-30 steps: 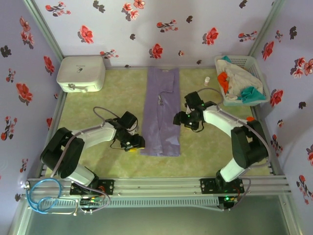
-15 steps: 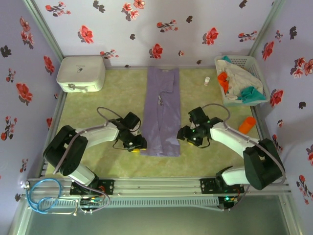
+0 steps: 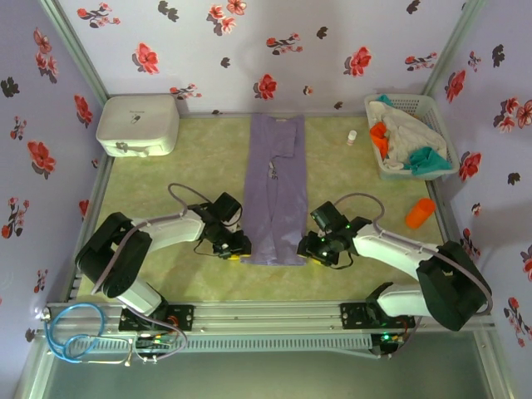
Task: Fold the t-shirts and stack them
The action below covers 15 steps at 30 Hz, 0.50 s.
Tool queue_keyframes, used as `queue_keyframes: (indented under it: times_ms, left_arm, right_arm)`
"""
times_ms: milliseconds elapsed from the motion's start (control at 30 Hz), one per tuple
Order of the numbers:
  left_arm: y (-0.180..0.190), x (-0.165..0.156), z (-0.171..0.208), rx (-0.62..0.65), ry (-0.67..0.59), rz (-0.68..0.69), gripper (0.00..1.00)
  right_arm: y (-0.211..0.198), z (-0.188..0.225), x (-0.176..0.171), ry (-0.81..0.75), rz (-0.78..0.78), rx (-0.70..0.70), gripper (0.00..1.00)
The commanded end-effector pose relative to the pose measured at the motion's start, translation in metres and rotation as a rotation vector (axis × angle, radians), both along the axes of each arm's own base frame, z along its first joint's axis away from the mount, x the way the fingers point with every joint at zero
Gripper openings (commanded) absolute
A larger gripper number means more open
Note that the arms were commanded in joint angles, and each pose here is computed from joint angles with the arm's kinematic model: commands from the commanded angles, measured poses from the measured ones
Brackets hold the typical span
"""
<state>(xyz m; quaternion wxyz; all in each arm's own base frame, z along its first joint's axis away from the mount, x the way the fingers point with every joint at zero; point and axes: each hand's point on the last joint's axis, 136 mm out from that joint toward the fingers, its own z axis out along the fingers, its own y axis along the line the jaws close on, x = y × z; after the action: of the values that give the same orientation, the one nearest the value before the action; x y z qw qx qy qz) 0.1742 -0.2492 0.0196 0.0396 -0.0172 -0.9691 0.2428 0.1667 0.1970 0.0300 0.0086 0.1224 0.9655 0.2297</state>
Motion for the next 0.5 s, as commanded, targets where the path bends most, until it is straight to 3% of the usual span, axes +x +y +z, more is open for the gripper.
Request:
queue_keyframes:
  times_ms: [0,467]
  left_arm:
    - [-0.0001,-0.0081,-0.006,0.003,0.029,0.002,0.29]
    - [0.0056,-0.0088,-0.0091,0.031,0.028,0.019,0.27]
  right_arm:
    - [0.0026,0.0,0.0021,-0.014,-0.019,0.007,0.43]
    - [0.0047,-0.0089,-0.0065,0.005,-0.006,-0.001,0.3]
